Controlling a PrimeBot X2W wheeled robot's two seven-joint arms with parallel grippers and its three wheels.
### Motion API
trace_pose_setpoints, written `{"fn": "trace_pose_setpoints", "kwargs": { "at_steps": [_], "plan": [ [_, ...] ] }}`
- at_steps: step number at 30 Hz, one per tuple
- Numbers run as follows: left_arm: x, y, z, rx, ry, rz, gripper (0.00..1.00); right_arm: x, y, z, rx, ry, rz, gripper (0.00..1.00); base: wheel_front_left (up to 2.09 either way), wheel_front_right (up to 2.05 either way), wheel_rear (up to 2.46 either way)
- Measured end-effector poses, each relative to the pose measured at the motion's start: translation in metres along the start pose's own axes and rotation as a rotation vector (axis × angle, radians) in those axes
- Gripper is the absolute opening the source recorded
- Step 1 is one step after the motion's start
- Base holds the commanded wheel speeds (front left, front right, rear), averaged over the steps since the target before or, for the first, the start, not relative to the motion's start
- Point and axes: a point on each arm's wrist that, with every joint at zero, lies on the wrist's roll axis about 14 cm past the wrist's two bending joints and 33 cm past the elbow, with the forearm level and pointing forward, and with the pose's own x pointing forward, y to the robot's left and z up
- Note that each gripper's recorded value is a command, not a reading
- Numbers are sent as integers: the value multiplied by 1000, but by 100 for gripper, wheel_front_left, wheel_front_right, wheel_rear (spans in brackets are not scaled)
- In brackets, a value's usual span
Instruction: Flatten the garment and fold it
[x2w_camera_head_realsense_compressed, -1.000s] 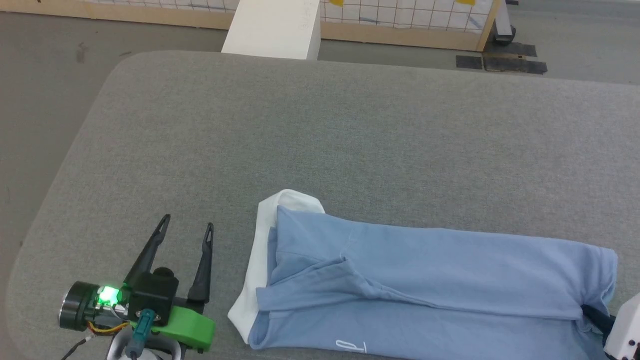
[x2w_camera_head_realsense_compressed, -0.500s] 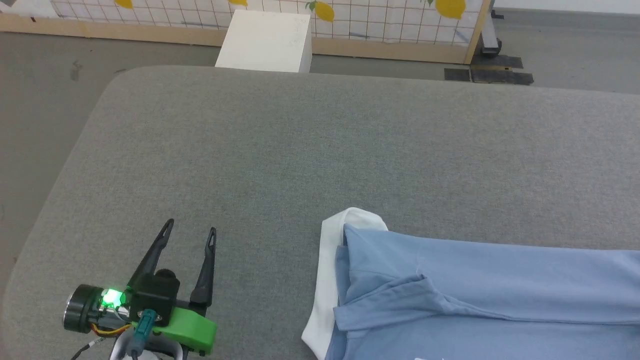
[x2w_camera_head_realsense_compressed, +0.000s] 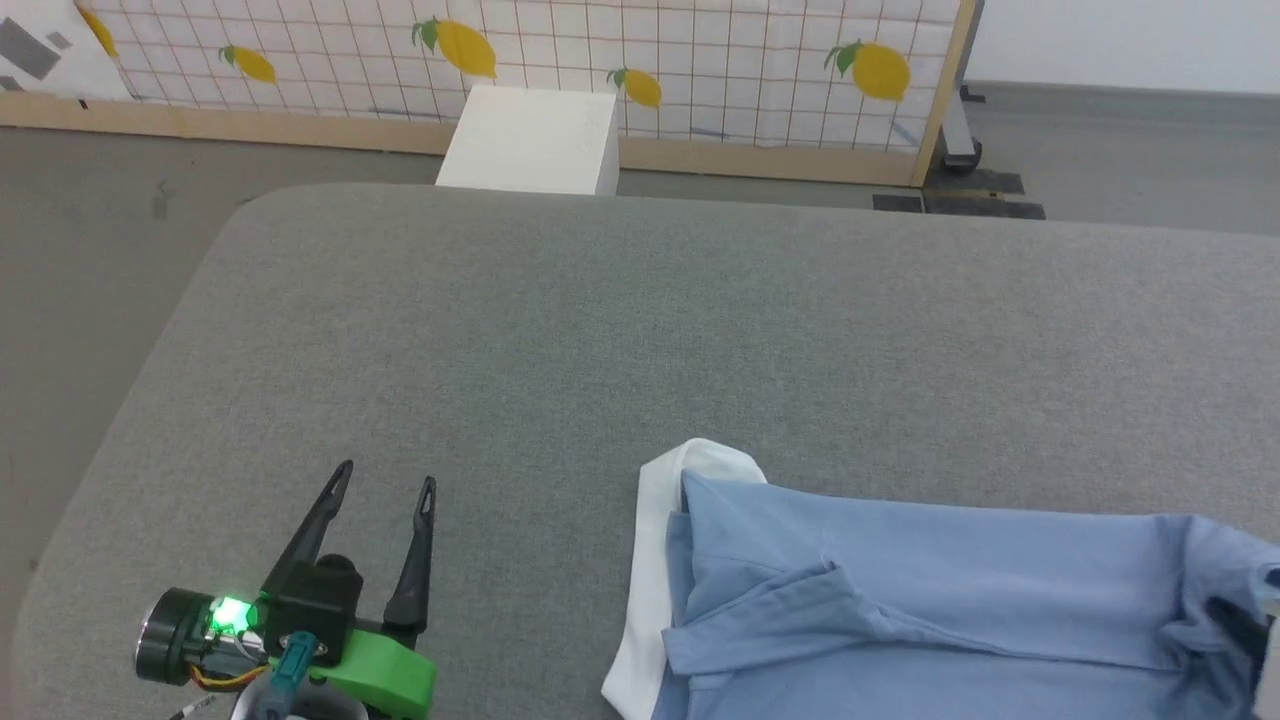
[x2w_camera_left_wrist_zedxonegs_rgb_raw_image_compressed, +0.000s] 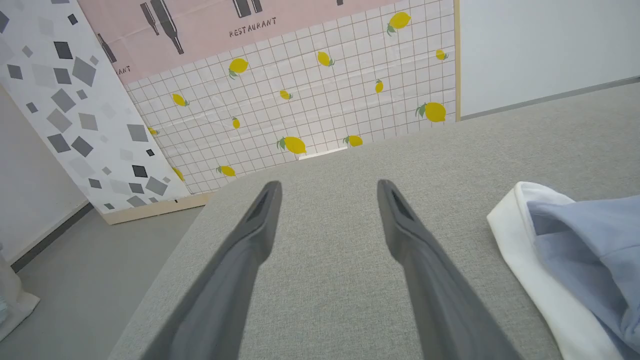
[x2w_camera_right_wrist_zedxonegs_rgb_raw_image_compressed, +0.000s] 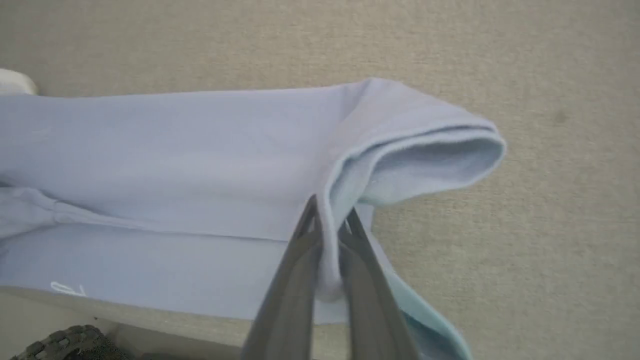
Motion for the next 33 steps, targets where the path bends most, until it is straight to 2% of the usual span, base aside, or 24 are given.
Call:
{"fn": "trace_pose_setpoints", "kwargs": {
  "at_steps": [14, 19, 25, 33],
  "plan": [
    [-20, 15, -1, 20, 7, 52, 100, -10, 180, 22, -72, 22, 480, 0, 0, 0, 0],
    [-28, 22, -6, 28, 25, 79, 100, -12, 235, 25, -115, 43, 608, 0, 0, 0, 0],
    [-35, 28, -12, 31, 49, 107, 100, -6, 281, 21, -153, 72, 690, 0, 0, 0, 0],
    [-38, 35, -17, 34, 70, 136, 100, 21, 304, -1, -197, 149, 691, 0, 0, 0, 0]
  ]
}}
